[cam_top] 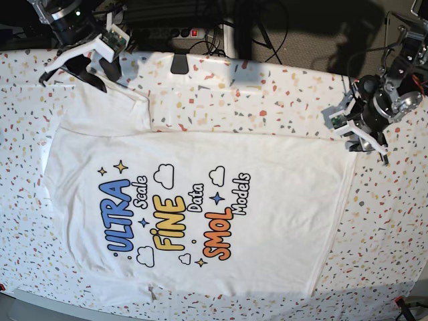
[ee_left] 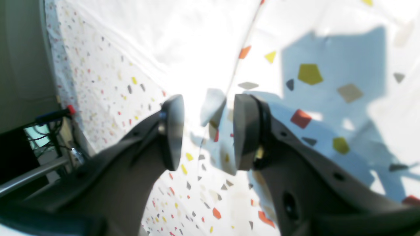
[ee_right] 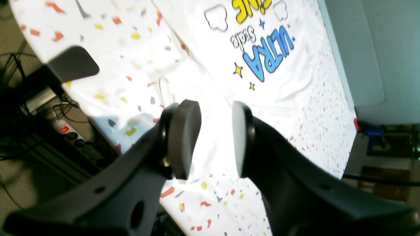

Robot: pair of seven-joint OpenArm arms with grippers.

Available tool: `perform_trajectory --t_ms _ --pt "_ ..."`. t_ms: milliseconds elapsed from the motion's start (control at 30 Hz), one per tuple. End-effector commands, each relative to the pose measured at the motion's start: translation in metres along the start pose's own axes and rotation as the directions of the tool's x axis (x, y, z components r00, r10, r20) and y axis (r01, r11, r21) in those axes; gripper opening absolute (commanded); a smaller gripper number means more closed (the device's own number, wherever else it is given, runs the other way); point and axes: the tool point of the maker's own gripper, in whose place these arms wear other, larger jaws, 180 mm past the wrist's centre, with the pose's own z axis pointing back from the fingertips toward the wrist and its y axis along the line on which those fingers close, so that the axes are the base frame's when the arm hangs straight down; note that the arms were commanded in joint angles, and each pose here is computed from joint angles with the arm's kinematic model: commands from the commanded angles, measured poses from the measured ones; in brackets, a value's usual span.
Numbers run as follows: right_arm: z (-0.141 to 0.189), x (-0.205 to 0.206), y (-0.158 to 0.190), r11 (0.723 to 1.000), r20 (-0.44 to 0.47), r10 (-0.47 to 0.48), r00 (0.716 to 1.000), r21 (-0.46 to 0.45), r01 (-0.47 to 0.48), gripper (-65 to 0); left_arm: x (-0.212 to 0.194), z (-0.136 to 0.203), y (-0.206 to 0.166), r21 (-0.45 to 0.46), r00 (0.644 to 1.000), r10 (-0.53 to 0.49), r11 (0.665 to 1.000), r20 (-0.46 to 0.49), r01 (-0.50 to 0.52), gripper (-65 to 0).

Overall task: Fold the T-shirt properly
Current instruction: 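Move both grippers down to the shirt's shoulder corners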

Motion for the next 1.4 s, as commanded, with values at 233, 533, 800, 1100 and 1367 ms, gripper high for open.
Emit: perform_trajectory --t_ms 233,533,800,1100,1367 --pt "0.003 0.008 -0.005 1.0 0.029 0.007 1.0 -0.016 -0.007 -44.2 0.002 -0.006 0.006 0.021 1.0 0.016 1.0 0.015 -0.016 -40.9" --pt "0.003 0.008 -0.005 1.0 0.029 0.007 1.0 -0.016 -0.007 -44.2 0.005 -0.019 0.006 0.019 0.998 0.058 0.998 0.027 -0.058 -40.9" --pt "0.003 0.008 -0.005 1.0 0.029 0.008 1.0 -0.015 -0.007 -44.2 -0.012 -0.04 0.011 0.016 0.993 0.111 0.994 -0.028 -0.111 -40.9" --pt "0.003 0.007 -0.005 1.0 0.027 0.008 1.0 -0.015 -0.008 -44.2 -0.021 -0.044 -0.005 -0.089 0.994 0.106 0.99 -0.042 -0.109 -42.4" --pt "0.003 0.007 -0.005 1.0 0.027 0.008 1.0 -0.015 -0.008 -44.2 -0.019 -0.043 -0.018 -0.158 0.995 0.096 0.982 -0.041 -0.101 -65.0"
